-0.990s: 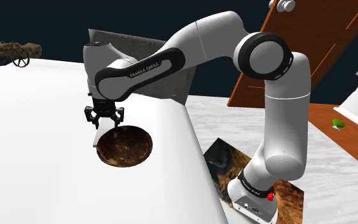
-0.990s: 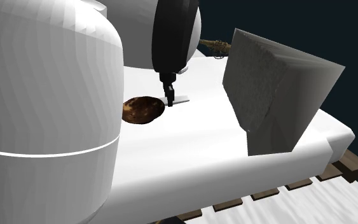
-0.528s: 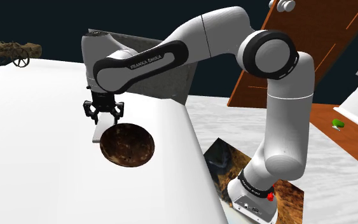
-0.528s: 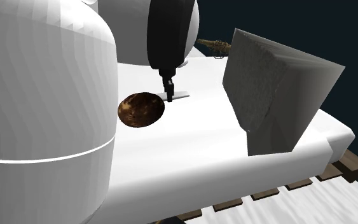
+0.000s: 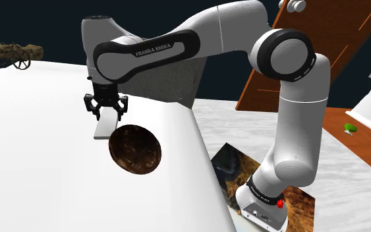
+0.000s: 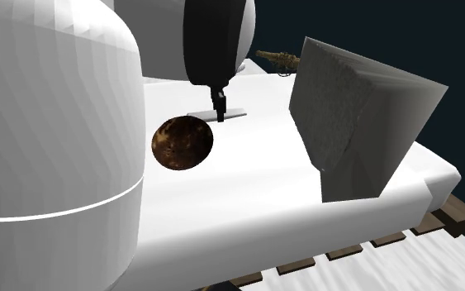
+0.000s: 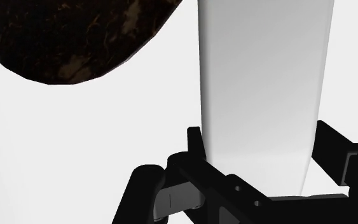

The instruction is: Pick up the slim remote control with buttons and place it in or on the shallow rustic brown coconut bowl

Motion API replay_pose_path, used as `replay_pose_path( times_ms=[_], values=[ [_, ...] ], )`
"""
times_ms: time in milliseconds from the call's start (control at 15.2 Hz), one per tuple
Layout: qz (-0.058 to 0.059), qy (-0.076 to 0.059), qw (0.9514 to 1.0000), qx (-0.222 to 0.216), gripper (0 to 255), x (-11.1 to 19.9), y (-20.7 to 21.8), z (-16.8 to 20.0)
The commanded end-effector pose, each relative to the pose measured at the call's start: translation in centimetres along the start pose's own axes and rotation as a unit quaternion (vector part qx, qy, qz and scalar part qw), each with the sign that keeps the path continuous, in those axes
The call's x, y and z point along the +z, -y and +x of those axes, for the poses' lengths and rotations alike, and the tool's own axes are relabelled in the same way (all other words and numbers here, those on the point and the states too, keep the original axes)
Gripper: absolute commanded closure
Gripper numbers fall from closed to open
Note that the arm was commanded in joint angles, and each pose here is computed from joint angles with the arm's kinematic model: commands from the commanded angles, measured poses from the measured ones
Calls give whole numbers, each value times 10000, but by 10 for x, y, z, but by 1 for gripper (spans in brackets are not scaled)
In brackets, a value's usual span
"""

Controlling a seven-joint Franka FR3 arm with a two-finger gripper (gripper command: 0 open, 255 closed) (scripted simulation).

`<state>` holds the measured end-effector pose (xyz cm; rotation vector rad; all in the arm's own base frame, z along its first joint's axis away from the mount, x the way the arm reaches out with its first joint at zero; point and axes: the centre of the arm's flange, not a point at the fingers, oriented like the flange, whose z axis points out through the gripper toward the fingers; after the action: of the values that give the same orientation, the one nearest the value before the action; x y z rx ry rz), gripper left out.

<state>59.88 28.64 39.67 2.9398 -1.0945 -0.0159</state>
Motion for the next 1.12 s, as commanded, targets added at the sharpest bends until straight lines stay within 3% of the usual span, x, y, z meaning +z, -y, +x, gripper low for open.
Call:
replay_pose_path(
  times_ms=[0, 528, 1056],
  values=[
    [0, -1, 10000, -1, 255, -10, -1, 0],
    [0, -1, 10000, -1, 255, -52, -1, -1],
    [0, -1, 10000, -1, 255, -52, -61, -88]
  ],
)
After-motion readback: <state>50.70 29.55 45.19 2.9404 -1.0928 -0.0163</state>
